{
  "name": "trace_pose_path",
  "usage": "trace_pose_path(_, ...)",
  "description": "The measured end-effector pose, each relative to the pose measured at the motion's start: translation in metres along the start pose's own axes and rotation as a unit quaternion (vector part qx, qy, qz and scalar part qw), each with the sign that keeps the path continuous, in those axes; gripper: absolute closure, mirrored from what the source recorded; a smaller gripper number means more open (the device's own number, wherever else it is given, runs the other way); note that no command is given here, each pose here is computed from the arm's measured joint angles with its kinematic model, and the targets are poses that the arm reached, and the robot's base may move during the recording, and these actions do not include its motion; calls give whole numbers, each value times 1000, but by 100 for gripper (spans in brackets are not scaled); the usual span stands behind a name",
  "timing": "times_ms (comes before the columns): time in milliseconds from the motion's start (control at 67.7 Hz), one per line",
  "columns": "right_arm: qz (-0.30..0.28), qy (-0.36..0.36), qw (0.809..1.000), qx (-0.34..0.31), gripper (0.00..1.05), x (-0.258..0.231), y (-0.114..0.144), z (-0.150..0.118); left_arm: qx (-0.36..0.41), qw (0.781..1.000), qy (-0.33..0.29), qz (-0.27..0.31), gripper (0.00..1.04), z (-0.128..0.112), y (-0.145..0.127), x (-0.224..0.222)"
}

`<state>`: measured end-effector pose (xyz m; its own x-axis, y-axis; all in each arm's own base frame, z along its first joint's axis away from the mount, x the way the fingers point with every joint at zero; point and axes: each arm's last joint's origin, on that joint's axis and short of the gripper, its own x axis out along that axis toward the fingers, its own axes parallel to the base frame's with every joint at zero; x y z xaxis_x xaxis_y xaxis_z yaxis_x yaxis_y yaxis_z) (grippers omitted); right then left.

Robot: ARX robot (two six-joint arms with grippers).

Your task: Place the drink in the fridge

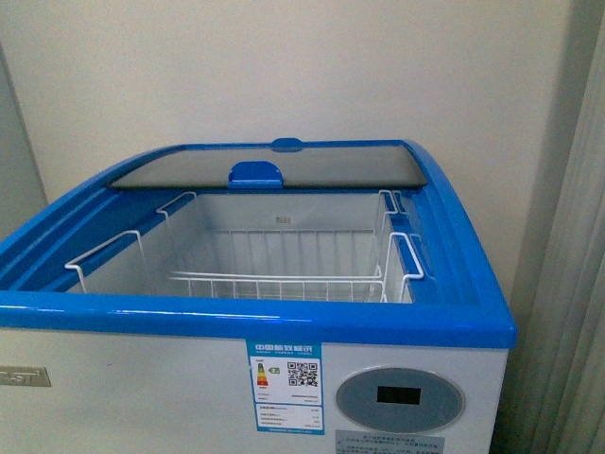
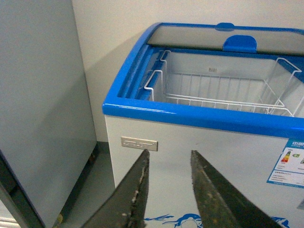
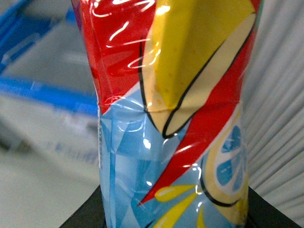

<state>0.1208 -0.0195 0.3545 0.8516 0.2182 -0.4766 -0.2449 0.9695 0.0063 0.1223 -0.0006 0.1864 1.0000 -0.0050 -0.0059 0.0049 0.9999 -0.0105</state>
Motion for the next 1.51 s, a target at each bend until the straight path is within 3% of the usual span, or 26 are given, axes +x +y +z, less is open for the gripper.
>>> trace_pose_path(162, 35, 39, 984, -169, 64, 45, -17, 21, 0, 1000, -3, 0, 101, -4, 0, -4)
trace_pose_path(295, 33, 60, 947, -314, 64, 91, -31, 54, 2, 1000, -4, 0, 102, -7, 0, -7)
trace_pose_path(310, 37, 68, 935, -347, 64, 103, -33, 60, 1, 1000, -3, 0, 102, -7, 0, -7)
trace_pose_path(384, 42, 79, 909, -406, 64, 127, -34, 71, 2, 1000, -3, 0, 102, -8, 0, -8)
trace_pose_path(517, 45, 84, 825, -556, 64, 196, -28, 103, 2, 1000, -10, 0, 102, -14, 0, -11)
trace_pose_path(650, 49, 88, 785, -611, 64, 243, -13, 116, 3, 1000, -10, 0, 102, -15, 0, -12)
trace_pose_path(827, 61, 90, 752, -650, 64, 309, 20, 120, 3, 1000, 6, 0, 102, -20, 0, -20)
trace_pose_path(1063, 79, 85, 744, -657, 64, 379, 76, 105, 3, 1000, -8, 0, 102, -18, 0, -25)
trace_pose_path(1300, 74, 56, 750, -655, 64, 404, 99, 93, 3, 1000, -8, 0, 102, -18, 0, -25)
trace_pose_path(1507, 62, 36, 765, -640, 62, 411, 106, 90, 3, 1000, -8, 0, 102, -18, 0, -25)
